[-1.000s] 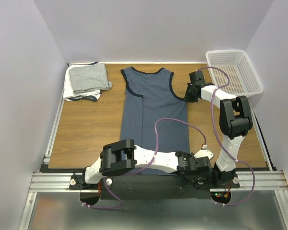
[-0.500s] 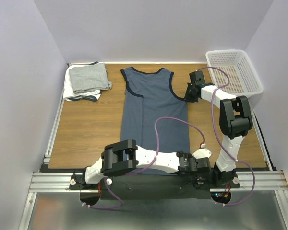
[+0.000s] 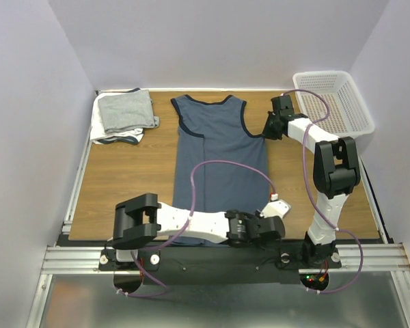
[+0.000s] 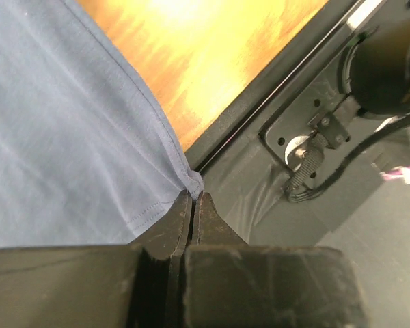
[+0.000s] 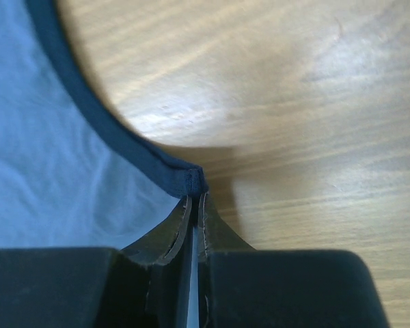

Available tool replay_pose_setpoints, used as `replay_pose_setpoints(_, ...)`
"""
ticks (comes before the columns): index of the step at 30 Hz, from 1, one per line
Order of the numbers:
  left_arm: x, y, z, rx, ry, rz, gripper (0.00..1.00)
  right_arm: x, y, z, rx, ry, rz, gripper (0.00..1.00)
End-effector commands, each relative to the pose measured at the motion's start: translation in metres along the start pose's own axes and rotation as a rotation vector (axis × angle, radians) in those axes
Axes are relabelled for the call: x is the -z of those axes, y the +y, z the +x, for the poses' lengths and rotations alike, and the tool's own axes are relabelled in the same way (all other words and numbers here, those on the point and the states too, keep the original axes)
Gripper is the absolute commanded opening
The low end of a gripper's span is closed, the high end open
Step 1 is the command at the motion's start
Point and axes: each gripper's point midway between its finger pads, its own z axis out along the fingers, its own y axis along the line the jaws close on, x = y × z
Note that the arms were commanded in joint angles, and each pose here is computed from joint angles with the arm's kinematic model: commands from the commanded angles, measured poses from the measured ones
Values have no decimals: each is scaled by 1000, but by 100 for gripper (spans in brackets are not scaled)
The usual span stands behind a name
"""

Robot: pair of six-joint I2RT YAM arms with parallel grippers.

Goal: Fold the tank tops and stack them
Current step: Fold the tank top

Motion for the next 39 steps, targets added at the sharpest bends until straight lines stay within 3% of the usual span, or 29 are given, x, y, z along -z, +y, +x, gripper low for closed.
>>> replay_pose_setpoints(1, 19, 6, -15, 109, -70, 40, 0, 31, 27, -50, -52, -122, -111, 2)
replay_pose_setpoints(14, 44, 58, 11, 319, -85, 47, 0, 39, 89, -50, -111, -87, -281, 0)
replay_pose_setpoints(39, 63, 108, 75, 552, -40, 21, 0, -2, 194, -5, -77, -36, -344, 0)
